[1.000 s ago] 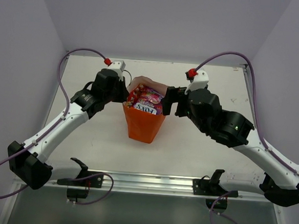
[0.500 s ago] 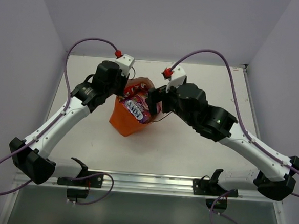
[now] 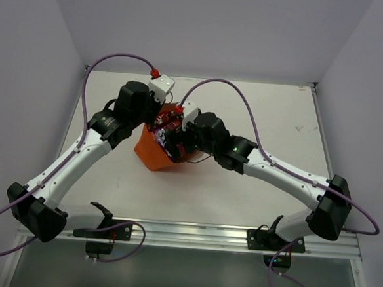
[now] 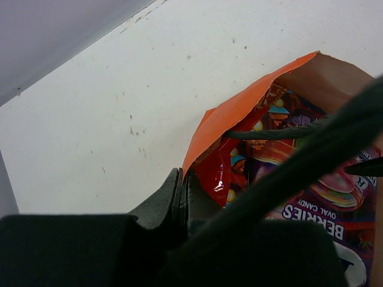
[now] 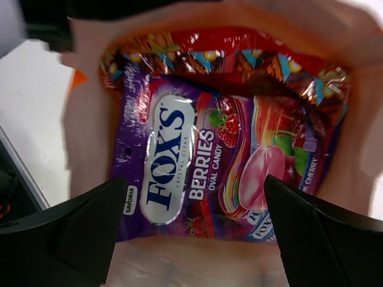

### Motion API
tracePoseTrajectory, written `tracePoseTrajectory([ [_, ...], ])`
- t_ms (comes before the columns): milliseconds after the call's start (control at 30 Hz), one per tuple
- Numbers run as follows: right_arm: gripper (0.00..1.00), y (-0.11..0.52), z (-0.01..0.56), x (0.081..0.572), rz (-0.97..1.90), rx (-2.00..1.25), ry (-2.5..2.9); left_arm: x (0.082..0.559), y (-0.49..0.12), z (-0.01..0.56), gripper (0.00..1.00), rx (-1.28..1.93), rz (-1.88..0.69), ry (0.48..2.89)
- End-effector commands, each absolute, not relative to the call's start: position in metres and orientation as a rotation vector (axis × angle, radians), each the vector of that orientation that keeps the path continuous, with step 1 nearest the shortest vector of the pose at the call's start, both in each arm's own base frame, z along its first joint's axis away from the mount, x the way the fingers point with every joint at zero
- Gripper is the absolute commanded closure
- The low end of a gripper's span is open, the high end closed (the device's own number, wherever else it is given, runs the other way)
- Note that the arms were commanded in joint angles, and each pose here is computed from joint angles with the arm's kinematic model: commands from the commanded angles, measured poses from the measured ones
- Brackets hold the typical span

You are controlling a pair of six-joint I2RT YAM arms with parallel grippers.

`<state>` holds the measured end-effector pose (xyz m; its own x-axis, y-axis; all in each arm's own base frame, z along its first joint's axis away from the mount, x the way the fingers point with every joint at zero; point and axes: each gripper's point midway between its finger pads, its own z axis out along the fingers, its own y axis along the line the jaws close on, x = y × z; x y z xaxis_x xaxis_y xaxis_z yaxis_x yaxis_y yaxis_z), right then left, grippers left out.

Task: Take the snacks out of the paper bag

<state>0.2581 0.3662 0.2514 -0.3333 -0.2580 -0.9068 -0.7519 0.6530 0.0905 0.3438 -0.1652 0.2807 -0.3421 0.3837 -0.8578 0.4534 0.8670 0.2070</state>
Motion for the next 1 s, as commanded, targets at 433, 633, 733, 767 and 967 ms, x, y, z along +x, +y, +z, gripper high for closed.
tracePoseTrajectory([
  [433, 0.22, 0.418, 0.198, 0.291, 0.669, -0.755, 1.875, 0.338, -0.145, 0.391, 1.00, 0.444, -0.074, 1.624],
  [633, 0.69, 0.417, 0.180, 0.300, 0.631, -0.719, 1.901, 0.335, -0.143, 0.387, 1.00, 0.443, -0.072, 1.634],
  [733, 0.88, 0.418, 0.179, 0.299, 0.635, -0.723, 1.901, 0.333, -0.141, 0.385, 1.00, 0.437, -0.071, 1.637],
  [767, 0.94, 0.419, 0.183, 0.298, 0.642, -0.722, 1.894, 0.333, -0.140, 0.381, 1.00, 0.435, -0.067, 1.645],
  [967, 1.00, 0.415, 0.223, 0.294, 0.675, -0.716, 1.820, 0.331, -0.134, 0.365, 1.00, 0.429, -0.039, 1.674],
])
